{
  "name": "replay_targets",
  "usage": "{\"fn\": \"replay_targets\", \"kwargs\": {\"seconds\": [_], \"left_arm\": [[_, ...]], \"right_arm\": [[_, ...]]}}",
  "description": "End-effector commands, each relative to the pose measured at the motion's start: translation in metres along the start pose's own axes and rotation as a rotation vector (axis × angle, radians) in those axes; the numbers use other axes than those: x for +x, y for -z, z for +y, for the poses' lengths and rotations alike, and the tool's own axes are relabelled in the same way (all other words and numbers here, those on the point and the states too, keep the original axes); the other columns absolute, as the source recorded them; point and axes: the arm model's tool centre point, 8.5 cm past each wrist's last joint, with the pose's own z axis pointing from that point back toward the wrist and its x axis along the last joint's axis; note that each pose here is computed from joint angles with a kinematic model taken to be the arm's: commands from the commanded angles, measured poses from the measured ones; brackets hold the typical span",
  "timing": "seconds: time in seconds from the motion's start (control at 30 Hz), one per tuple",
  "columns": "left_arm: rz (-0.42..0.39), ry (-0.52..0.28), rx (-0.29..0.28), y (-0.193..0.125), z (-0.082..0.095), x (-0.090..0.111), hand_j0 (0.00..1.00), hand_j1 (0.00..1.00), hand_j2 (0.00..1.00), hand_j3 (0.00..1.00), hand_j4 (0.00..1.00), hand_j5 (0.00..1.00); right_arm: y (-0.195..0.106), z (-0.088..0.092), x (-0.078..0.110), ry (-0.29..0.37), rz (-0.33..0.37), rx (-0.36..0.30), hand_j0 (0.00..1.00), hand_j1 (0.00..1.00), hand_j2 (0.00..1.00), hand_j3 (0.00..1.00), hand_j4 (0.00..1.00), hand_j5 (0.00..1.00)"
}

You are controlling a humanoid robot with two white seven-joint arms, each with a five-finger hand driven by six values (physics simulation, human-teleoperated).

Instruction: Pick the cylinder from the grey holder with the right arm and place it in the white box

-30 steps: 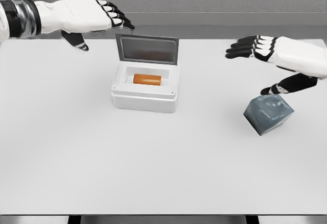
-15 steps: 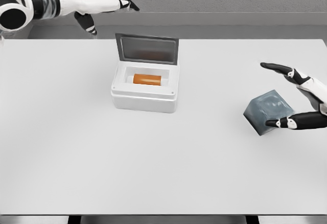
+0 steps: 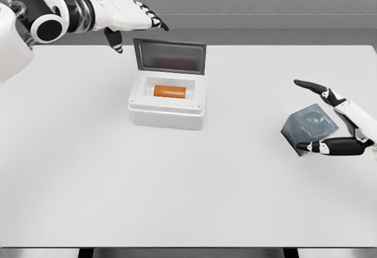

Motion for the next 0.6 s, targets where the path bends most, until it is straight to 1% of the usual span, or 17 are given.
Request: {"fn": "replay_targets", "kwargs": {"seconds": [0.0,0.07,0.2,0.23,0.3,0.37,0.43,0.47,0.57], "left_arm": [[-0.001,0.001,-0.012,0.005,-0.003,0.001,1.0,1.0,1.0,1.0,1.0,1.0],[-0.009,0.004,-0.015,0.008,-0.003,0.005,1.0,1.0,1.0,1.0,1.0,1.0],[-0.019,0.017,-0.039,0.012,-0.009,0.008,1.0,1.0,1.0,1.0,1.0,1.0],[-0.019,0.018,-0.04,0.012,-0.01,0.009,1.0,1.0,1.0,1.0,1.0,1.0],[0.0,0.044,-0.052,0.012,-0.011,0.007,1.0,1.0,1.0,1.0,1.0,1.0],[0.004,0.047,-0.063,0.01,-0.015,0.004,1.0,1.0,1.0,1.0,1.0,1.0],[-0.013,0.079,-0.08,0.007,-0.021,0.004,1.0,1.0,1.0,1.0,1.0,1.0],[-0.011,0.083,-0.084,0.005,-0.022,0.002,1.0,1.0,1.0,1.0,1.0,1.0],[-0.052,0.114,-0.087,0.0,-0.024,0.004,1.0,1.0,1.0,1.0,1.0,1.0]], "right_arm": [[0.0,0.004,-0.003,-0.037,0.03,0.029,1.0,1.0,1.0,1.0,1.0,1.0],[0.0,0.004,-0.003,-0.042,0.033,0.033,1.0,1.0,1.0,1.0,1.0,1.0],[0.0,0.004,-0.004,-0.042,0.035,0.032,1.0,1.0,1.0,1.0,1.0,1.0],[0.0,0.004,-0.004,-0.042,0.034,0.033,1.0,1.0,1.0,1.0,1.0,1.0],[0.001,0.004,-0.004,-0.042,0.034,0.033,1.0,1.0,1.0,1.0,1.0,1.0],[0.001,0.004,-0.004,-0.041,0.033,0.032,1.0,1.0,1.0,1.0,1.0,1.0],[0.001,0.004,-0.004,-0.041,0.033,0.032,1.0,1.0,1.0,1.0,1.0,1.0],[0.001,0.004,-0.004,-0.041,0.032,0.032,1.0,1.0,1.0,1.0,1.0,1.0],[0.001,0.004,-0.004,-0.041,0.033,0.032,1.0,1.0,1.0,1.0,1.0,1.0]]}}
